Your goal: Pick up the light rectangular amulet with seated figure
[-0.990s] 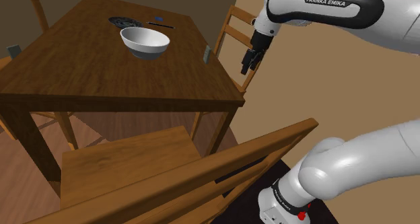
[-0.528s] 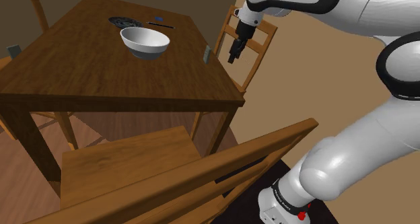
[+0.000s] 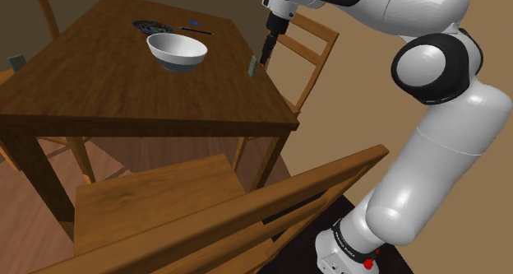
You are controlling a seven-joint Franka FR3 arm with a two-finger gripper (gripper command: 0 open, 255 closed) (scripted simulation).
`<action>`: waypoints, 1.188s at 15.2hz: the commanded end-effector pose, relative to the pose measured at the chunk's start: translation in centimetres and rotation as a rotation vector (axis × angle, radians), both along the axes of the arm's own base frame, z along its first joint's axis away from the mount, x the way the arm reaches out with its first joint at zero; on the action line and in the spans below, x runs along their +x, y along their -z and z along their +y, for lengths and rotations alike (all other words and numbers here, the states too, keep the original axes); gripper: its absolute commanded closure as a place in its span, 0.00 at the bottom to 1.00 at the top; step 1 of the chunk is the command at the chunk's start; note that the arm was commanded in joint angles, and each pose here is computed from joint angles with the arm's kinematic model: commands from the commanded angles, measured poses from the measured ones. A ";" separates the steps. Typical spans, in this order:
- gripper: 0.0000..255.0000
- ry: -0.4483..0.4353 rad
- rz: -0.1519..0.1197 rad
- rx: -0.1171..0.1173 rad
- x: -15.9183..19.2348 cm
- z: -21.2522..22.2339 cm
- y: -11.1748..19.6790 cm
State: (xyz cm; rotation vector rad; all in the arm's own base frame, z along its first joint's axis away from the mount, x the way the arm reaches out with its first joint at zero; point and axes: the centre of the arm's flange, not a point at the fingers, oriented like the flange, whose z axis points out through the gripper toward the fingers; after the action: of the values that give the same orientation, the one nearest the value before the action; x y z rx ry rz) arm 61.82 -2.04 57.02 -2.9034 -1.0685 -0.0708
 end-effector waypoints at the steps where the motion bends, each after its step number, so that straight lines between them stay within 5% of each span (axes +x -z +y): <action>1: 0.00 -0.061 -0.011 0.007 2.4 1.0 -0.2; 11: 0.00 -0.079 -0.014 0.009 3.1 1.3 3.8; 12: 1.00 -0.079 -0.014 0.009 3.1 1.3 3.7; 18: 1.00 -0.079 -0.014 0.009 3.2 1.3 3.7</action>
State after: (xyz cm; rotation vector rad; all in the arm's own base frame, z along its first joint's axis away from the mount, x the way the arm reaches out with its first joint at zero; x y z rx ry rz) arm 64.96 -0.80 53.37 -2.8552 -1.1795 -0.0953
